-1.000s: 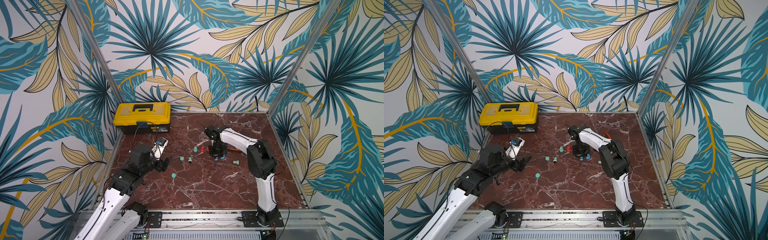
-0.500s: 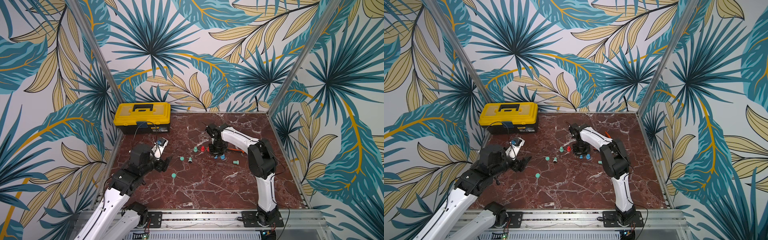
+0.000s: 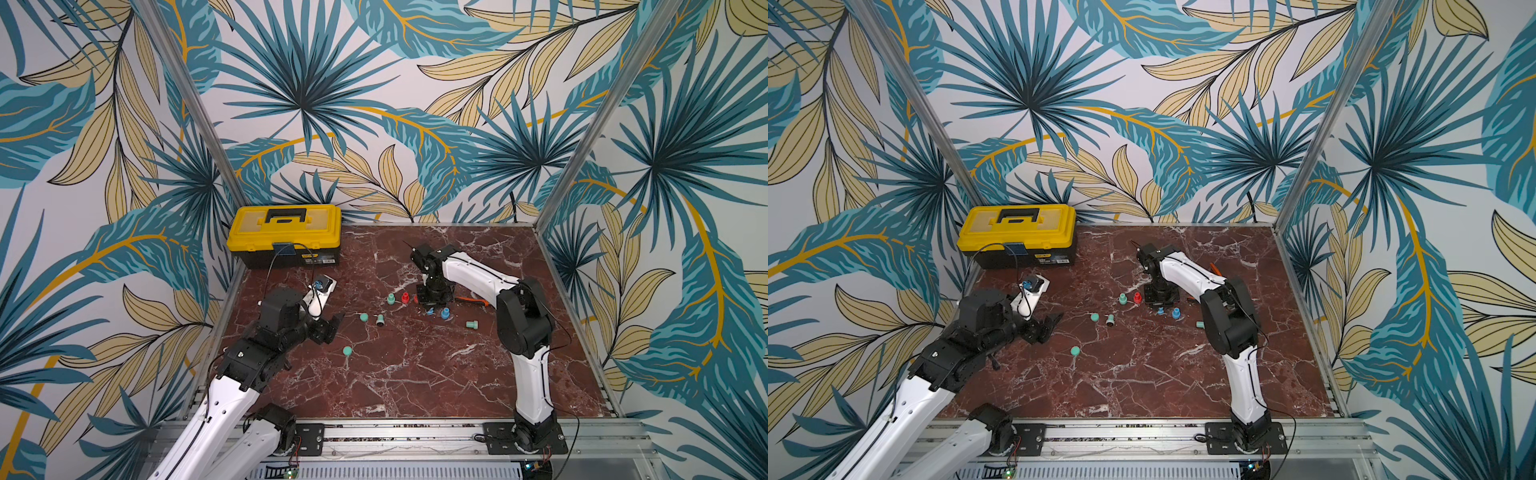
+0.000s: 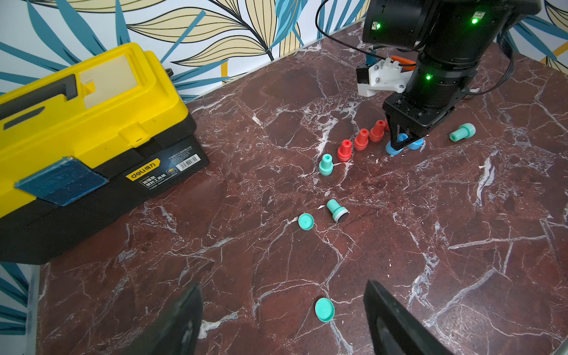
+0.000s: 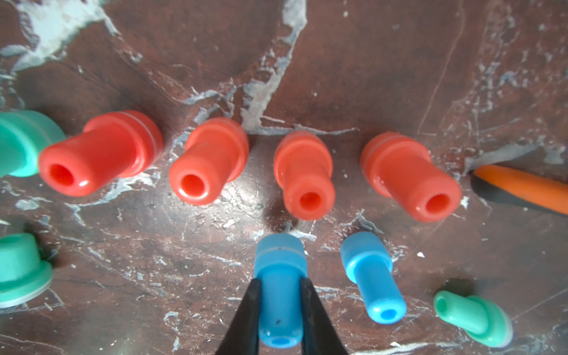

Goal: Close the stamp cap
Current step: Place the stamp at the center of the board.

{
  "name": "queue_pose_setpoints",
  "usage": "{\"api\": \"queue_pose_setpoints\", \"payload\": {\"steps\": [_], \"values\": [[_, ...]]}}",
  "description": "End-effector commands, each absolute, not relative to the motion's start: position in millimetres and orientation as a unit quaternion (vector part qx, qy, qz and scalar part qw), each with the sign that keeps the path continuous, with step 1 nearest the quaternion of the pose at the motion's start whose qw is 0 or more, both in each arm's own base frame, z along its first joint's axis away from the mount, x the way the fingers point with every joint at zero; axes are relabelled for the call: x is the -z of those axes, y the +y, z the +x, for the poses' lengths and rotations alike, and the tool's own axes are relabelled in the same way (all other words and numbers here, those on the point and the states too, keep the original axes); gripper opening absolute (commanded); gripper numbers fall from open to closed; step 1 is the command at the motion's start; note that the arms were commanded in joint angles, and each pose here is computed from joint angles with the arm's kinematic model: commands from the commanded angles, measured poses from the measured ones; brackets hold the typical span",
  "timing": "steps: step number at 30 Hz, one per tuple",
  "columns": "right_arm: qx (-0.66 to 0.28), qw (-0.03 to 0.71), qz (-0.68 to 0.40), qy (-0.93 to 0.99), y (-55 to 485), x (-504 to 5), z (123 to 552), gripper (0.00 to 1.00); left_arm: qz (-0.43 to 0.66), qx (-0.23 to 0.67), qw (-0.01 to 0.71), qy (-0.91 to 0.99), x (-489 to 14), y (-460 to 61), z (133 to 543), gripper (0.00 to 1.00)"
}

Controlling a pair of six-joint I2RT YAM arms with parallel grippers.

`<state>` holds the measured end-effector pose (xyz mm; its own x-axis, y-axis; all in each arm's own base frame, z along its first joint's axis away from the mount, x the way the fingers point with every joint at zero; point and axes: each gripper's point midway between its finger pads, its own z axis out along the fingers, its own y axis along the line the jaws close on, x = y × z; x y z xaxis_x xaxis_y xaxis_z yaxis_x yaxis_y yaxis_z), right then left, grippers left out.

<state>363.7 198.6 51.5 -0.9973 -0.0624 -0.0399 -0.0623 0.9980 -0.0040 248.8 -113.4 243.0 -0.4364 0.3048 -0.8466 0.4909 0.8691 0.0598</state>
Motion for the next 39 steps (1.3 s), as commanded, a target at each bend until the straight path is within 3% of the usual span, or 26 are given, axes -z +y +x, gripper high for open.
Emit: {"api": "queue_pose_setpoints", "payload": {"steps": [1,13,19,30,39], "values": [[0.013,-0.012,-0.033,0.999,193,-41,352,0.23,0.235,0.092,0.474,0.843,-240,-110,248,0.84],[0.022,-0.023,-0.032,0.999,190,-31,350,0.25,0.234,0.092,0.474,0.844,-240,-110,248,0.84],[0.024,-0.017,-0.03,0.999,189,-36,352,0.3,0.234,0.092,0.474,0.844,-240,-110,248,0.84],[0.017,0.045,-0.024,0.999,184,-90,358,0.34,0.233,0.092,0.475,0.844,-241,-109,248,0.85],[0.063,0.101,0.016,0.993,137,-118,343,0.37,0.234,0.096,0.476,0.842,-242,-110,248,0.85]]}}
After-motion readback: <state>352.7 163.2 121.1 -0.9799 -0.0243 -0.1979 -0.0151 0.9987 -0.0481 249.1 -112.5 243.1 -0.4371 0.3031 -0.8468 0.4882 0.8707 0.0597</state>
